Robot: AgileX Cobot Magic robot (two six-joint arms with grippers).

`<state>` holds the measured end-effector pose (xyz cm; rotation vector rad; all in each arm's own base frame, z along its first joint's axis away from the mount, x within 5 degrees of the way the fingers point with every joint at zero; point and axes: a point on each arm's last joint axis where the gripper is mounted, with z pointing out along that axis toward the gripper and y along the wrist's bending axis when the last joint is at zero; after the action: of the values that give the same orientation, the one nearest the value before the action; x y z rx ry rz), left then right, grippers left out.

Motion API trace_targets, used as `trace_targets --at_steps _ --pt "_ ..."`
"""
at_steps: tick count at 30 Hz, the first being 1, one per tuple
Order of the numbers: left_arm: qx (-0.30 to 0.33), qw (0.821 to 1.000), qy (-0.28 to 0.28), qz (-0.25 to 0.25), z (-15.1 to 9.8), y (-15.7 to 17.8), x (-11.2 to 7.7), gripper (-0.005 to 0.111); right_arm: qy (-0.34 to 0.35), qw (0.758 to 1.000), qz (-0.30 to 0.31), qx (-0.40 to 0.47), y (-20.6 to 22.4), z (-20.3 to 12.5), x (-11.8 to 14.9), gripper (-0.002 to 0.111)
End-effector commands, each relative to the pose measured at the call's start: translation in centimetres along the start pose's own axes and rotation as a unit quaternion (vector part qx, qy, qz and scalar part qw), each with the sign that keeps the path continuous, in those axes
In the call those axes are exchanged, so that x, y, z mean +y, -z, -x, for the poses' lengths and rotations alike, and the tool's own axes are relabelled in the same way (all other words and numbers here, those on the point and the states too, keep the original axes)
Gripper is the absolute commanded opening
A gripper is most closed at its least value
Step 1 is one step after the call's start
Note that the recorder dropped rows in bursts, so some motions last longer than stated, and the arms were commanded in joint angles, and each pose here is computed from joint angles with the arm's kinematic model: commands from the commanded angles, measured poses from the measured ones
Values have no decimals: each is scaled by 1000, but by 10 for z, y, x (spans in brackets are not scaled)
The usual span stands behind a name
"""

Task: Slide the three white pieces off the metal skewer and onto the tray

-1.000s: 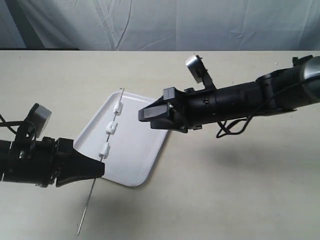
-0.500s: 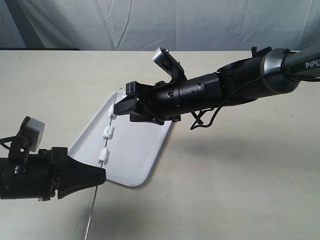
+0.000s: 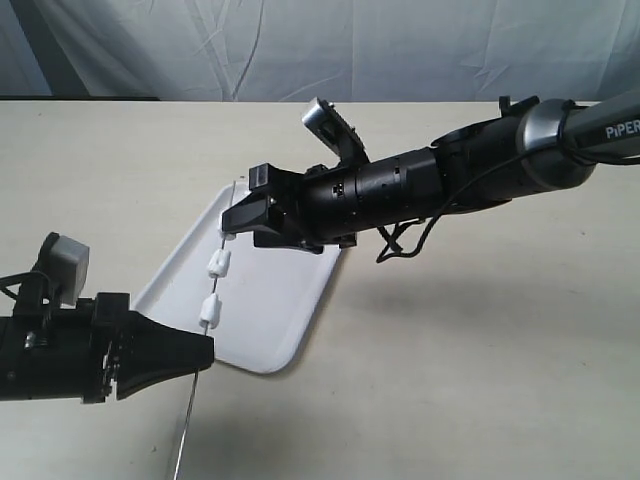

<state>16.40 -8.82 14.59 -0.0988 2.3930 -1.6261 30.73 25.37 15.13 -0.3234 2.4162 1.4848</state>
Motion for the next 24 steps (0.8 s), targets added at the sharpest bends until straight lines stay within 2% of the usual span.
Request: trace_targets --at_steps 1,14,20,24 --pt "9 1000 7 -15 -3 0 -2 0 2 1000 13 5 -1 -1 5 50" --pt "14 1000 7 -24 -4 0 -4 0 8 1000 23 18 -7 -7 11 50" --pt "11 1000 6 -12 -3 0 -2 0 8 999 26 19 -7 -8 12 28" --pt "10 1000 6 -4 -3 0 0 0 8 999 25 19 -7 -8 12 28"
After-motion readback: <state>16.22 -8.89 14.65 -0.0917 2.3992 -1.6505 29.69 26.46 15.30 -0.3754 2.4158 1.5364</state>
